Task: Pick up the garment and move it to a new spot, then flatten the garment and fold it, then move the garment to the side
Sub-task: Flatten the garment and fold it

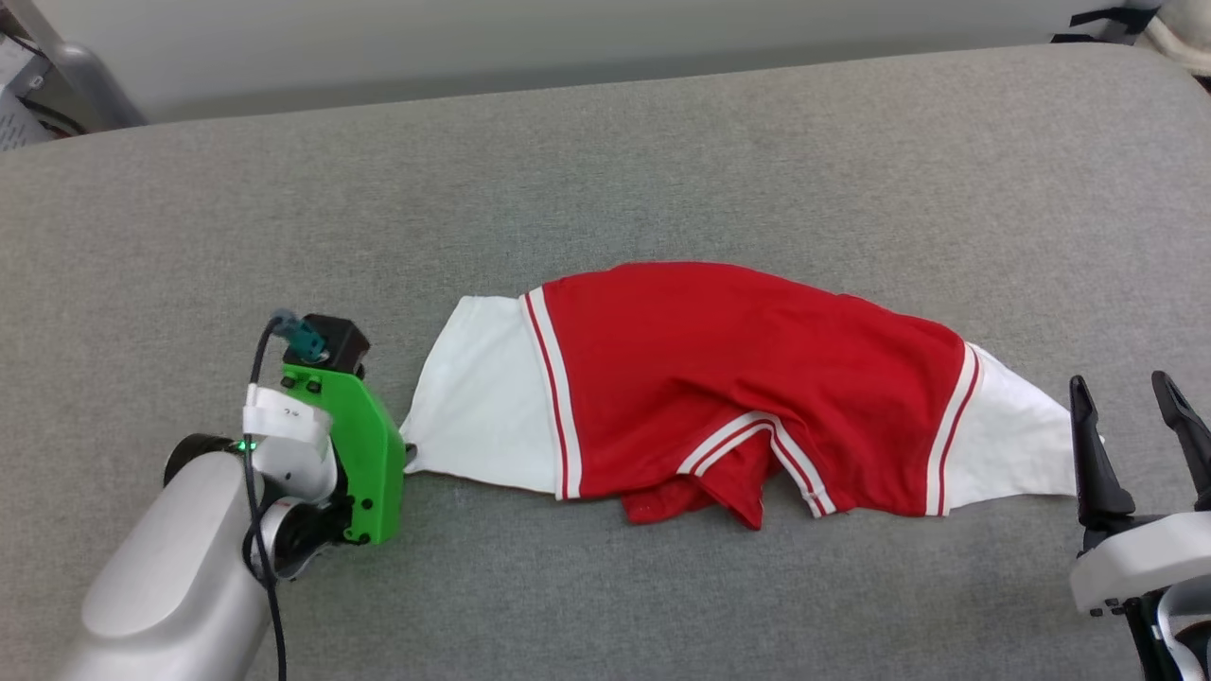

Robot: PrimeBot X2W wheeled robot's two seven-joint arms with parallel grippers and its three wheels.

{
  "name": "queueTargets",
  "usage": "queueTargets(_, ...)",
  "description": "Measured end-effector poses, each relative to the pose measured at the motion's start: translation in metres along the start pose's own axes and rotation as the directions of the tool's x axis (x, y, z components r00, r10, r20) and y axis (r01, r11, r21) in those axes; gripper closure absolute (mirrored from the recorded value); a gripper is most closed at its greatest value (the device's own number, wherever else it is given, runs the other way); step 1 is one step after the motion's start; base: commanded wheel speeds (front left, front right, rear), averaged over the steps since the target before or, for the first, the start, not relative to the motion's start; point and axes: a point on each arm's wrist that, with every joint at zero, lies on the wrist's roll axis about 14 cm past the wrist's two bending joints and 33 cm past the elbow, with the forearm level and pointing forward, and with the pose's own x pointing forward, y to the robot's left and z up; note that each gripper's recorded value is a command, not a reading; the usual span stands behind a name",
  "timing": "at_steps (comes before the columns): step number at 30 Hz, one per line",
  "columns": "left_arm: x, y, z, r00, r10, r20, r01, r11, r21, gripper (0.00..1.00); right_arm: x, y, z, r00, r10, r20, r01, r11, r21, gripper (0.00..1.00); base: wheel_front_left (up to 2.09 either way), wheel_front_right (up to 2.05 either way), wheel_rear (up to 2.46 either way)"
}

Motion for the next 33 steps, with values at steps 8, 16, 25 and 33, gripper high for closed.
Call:
queueTargets(8,-0.053,0.024,-0.009,0.985,0.091,0.15,-0.071,0.989,-0.133,1.0,-0.005,0.011,-0.018,0.992,0.05,-0.113,-0.051,0.999,-0.006,0.0,0.0,0.0,0.0)
queueTargets(16,-0.078,0.003,-0.053,0.985,0.093,0.145,-0.063,0.978,-0.199,1.0,-0.01,0.022,-0.044,0.959,0.085,-0.269,-0.088,0.996,0.001,0.0,0.0,0.0,0.0)
queueTargets(25,-0.079,-0.023,-0.058,0.985,0.053,0.162,-0.02,0.98,-0.199,1.0,-0.018,0.006,-0.079,0.861,0.055,-0.505,-0.089,0.995,-0.044,0.0,0.0,0.0,0.0)
queueTargets(33,-0.078,-0.03,-0.057,0.985,0.041,0.166,-0.008,0.981,-0.193,1.0,-0.004,-0.005,-0.1,0.736,0.043,-0.675,-0.099,0.994,-0.044,0.0,0.0,0.0,0.0)
